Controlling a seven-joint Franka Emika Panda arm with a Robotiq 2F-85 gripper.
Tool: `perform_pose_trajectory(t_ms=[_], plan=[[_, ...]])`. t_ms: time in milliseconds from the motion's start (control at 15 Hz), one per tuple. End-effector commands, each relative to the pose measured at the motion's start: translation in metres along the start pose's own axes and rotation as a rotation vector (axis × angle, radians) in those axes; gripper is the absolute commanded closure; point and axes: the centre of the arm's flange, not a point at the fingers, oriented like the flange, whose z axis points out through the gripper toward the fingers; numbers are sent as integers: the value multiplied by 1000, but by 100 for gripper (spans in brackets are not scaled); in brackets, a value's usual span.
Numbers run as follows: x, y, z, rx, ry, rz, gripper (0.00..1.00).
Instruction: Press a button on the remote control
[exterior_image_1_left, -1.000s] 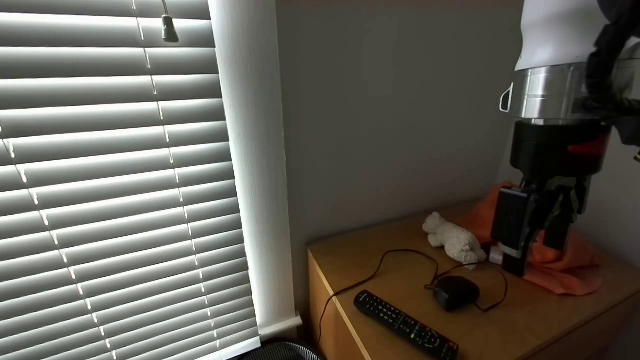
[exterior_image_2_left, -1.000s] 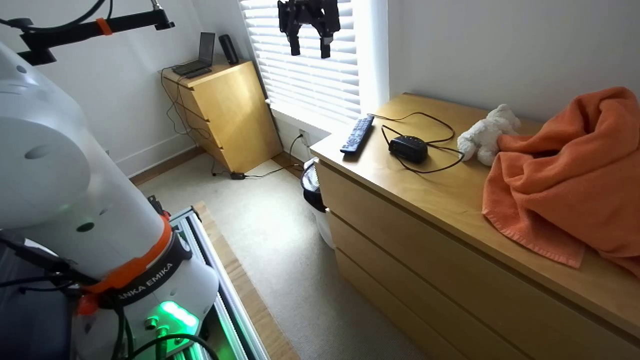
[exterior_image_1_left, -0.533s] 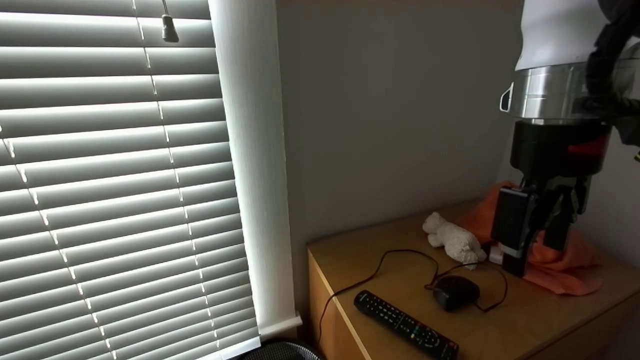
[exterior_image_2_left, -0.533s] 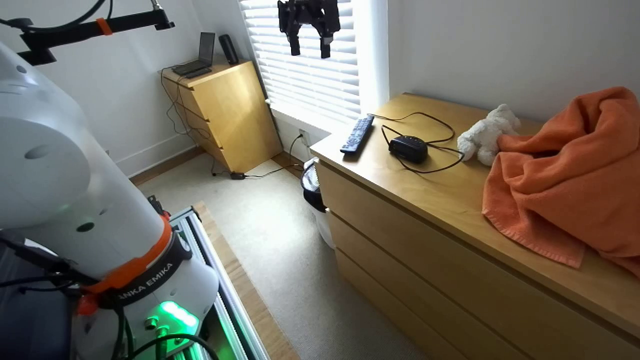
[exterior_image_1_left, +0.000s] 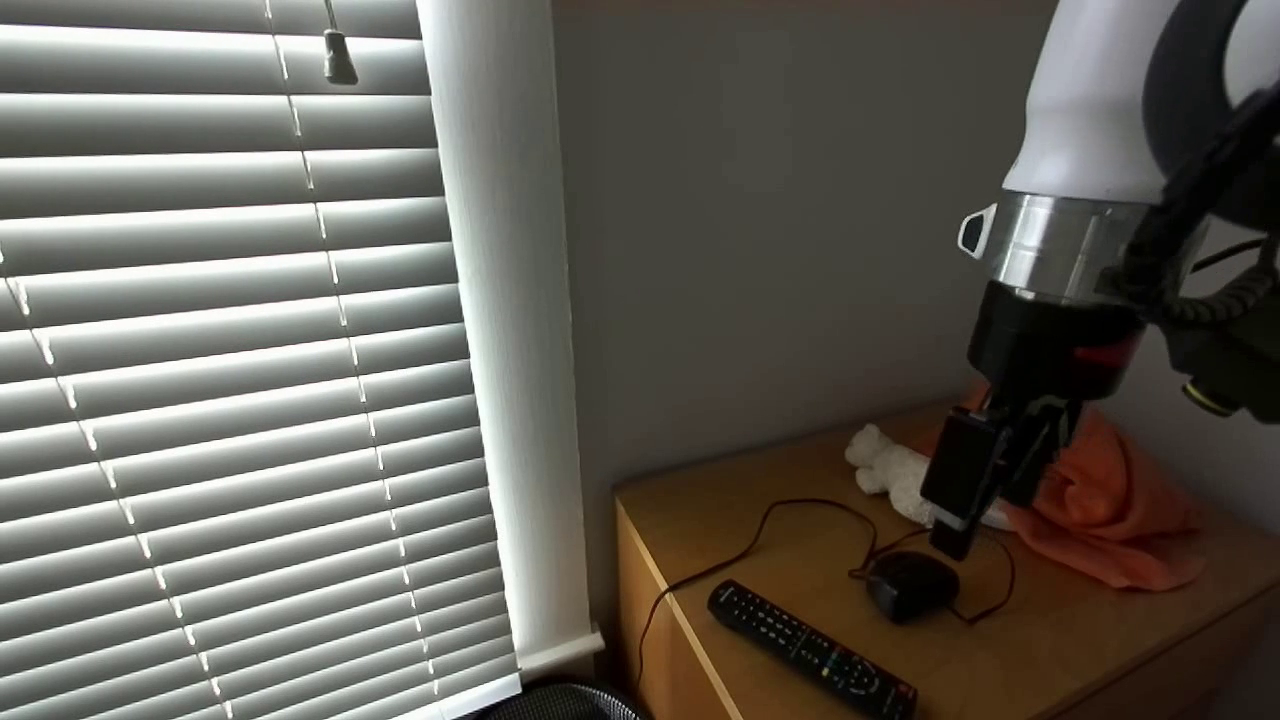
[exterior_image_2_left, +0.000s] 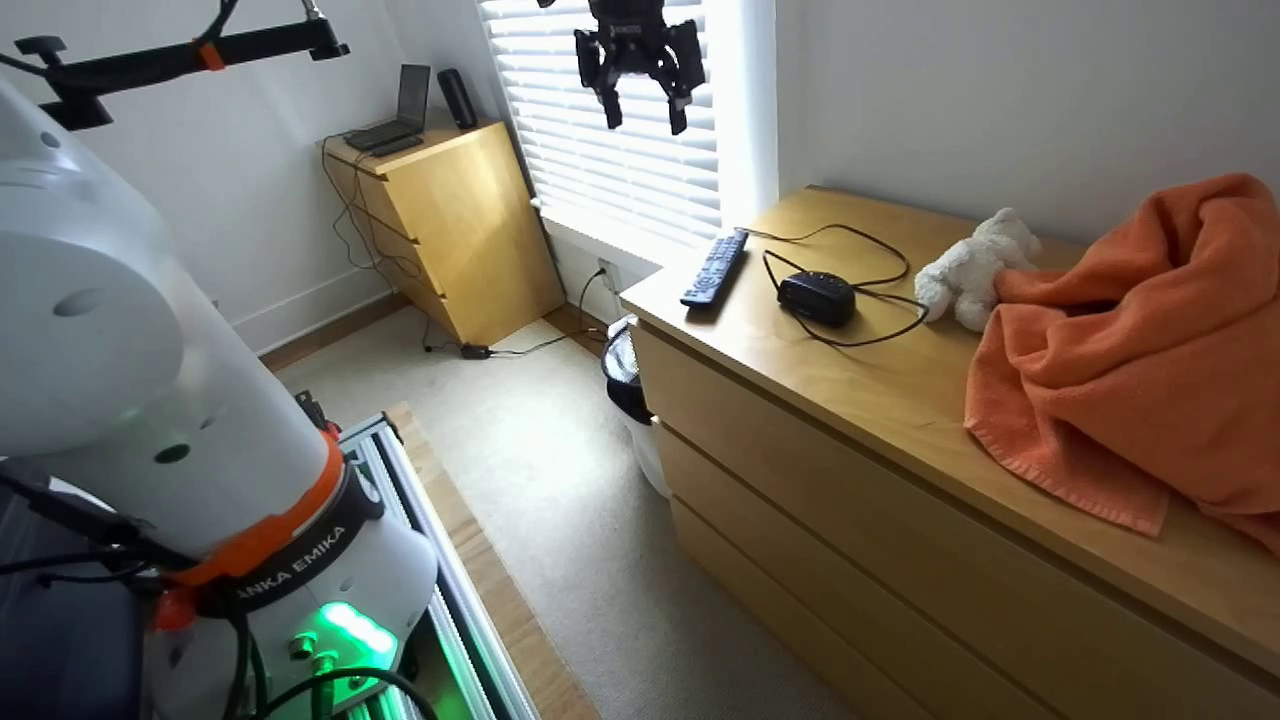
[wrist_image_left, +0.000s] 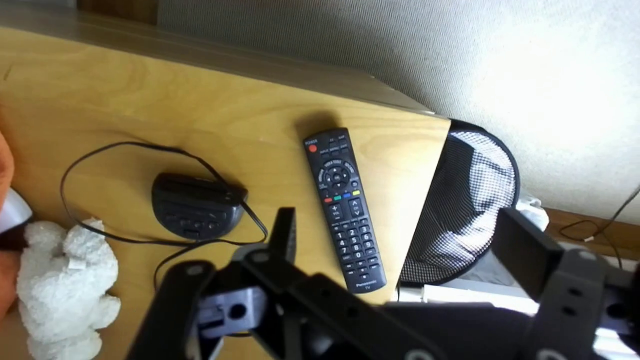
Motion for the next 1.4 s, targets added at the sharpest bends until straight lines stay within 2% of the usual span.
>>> perform_pose_trajectory(t_ms=[0, 267, 333, 467, 733, 1000, 1333], plan=[[-7, 1, 35, 60, 71, -64, 0], [-2, -9, 63, 73, 106, -119, 0], [0, -10, 69, 61, 110, -129, 25], [4, -8, 81, 45, 117, -125, 34], [7, -9, 99, 45, 124, -117, 67], [18, -12, 109, 4, 190, -114, 98], [33, -14, 131, -9, 192, -136, 100]])
